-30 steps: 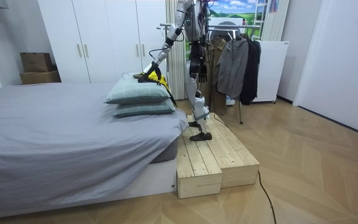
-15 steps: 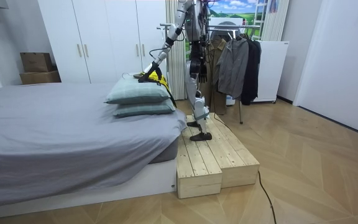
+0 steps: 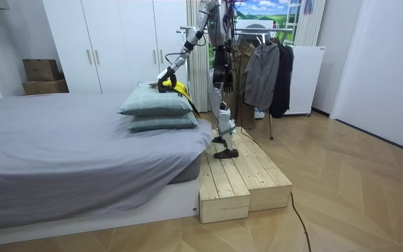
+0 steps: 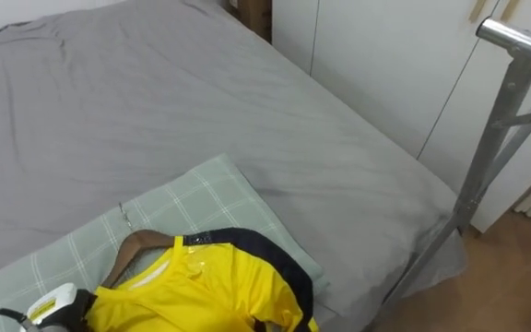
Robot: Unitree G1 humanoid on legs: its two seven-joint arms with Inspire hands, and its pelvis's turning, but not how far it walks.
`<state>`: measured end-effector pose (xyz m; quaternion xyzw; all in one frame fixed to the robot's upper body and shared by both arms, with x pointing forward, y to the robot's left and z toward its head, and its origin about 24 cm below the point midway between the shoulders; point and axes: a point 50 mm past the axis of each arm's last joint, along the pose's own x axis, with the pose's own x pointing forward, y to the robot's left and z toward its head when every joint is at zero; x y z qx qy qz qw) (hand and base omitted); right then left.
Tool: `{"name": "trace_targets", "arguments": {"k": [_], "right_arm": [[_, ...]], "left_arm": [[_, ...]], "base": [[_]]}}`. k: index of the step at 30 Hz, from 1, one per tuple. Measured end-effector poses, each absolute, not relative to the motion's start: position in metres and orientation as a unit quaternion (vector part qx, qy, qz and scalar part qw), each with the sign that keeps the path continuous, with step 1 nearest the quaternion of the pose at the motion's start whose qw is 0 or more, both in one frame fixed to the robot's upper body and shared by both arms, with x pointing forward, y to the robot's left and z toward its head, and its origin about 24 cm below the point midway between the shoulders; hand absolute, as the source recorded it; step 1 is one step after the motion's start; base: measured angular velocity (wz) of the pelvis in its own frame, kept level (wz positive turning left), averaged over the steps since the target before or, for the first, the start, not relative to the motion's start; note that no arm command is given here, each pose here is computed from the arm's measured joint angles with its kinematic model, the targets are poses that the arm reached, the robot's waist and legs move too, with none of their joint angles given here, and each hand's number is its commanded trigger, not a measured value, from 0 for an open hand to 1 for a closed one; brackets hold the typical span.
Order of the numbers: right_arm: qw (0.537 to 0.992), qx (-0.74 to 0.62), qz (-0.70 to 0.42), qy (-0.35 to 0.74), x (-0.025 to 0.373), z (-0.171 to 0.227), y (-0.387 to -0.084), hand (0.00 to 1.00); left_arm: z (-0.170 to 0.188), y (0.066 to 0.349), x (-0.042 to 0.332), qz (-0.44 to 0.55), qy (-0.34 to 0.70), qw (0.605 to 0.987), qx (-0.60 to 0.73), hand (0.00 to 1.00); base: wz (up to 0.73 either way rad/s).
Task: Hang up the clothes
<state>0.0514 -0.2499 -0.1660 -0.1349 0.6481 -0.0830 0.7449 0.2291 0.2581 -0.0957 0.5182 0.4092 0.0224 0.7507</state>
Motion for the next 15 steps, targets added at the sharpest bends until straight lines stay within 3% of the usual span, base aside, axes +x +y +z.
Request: {"name": "trace_targets", "arguments": {"k": [15], "right_arm": [[0.74,-0.137,-0.086,0.652,0.0453,-0.1661,-0.2516,0.0]], "left_arm": [[-0.1024,0.2545,0.2206,0.016,0.42,0.75,0.51,1.0]], "base": [[0.0]]}}
